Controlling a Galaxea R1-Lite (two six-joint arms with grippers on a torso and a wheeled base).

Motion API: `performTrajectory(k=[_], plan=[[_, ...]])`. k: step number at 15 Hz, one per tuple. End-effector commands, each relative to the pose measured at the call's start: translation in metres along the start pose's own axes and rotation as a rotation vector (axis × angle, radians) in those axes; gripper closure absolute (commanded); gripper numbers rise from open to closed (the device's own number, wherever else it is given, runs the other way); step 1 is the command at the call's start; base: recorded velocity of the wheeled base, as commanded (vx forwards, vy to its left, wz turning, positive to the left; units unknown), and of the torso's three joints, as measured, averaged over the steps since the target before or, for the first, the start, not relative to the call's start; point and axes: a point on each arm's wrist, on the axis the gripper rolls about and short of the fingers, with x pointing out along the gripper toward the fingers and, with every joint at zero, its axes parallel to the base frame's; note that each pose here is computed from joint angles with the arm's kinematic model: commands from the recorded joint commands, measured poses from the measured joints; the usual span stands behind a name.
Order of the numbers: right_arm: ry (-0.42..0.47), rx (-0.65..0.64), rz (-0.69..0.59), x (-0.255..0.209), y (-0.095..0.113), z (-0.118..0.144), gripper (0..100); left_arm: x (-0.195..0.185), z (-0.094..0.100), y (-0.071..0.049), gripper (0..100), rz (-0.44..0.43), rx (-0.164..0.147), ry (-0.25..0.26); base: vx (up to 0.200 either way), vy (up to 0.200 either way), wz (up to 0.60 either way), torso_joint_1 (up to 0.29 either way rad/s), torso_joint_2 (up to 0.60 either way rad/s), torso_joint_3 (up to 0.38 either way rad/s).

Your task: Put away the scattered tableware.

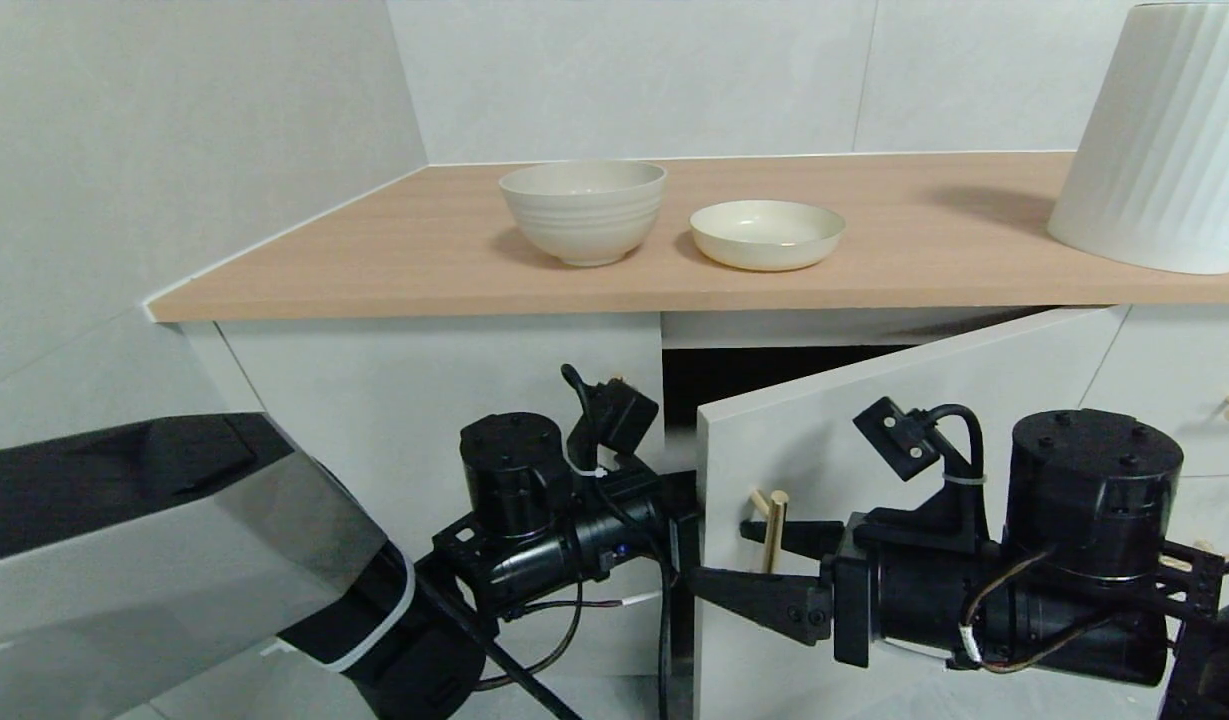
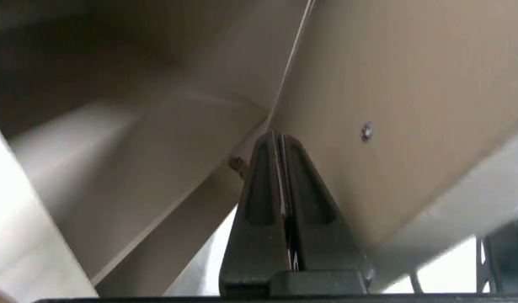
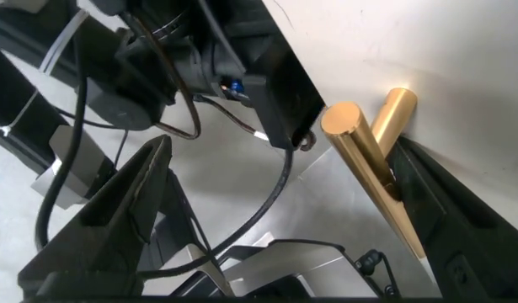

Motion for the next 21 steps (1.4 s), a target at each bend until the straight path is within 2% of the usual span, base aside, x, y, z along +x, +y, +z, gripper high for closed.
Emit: performTrajectory(k=[1, 4, 7, 10, 15, 17, 21], plan=[[-0.013, -0.007, -0.007, -0.001, -0.001, -0.001, 0, 0.002, -0.002, -0.004, 100, -0.014, 0.001, 0.006, 0.000, 0.000, 0.00, 0.000, 0.00, 0.000], [-0.034, -0.020, -0.049, -0.005, -0.009, 0.003, 0, 0.003, -0.002, -0.004, 100, -0.014, 0.002, 0.003, 0.000, 0.000, 0.00, 0.000, 0.00, 0.000], [-0.088, -0.133, -0.201, -0.027, -0.025, 0.008, 0, 0.001, 0.001, -0.003, 100, -0.010, 0.000, -0.003, 0.000, 0.000, 0.00, 0.000, 0.00, 0.000], [-0.115, -0.193, -0.267, -0.054, -0.018, 0.016, 0, 0.000, 0.003, -0.003, 100, 0.000, 0.000, -0.010, 0.000, 0.000, 0.00, 0.000, 0.00, 0.000], [0.004, -0.130, -0.308, -0.097, 0.009, 0.005, 0, -0.001, 0.006, -0.004, 100, 0.007, -0.006, -0.020, 0.000, 0.000, 0.00, 0.000, 0.00, 0.000], [0.029, -0.117, -0.315, -0.107, 0.012, -0.008, 0, -0.001, 0.007, -0.004, 100, 0.007, -0.018, -0.021, 0.000, 0.000, 0.00, 0.000, 0.00, 0.000], [0.111, -0.106, -0.274, -0.108, 0.016, -0.029, 0, 0.000, 0.007, -0.004, 100, 0.009, -0.021, -0.020, 0.000, 0.000, 0.00, 0.000, 0.00, 0.000]])
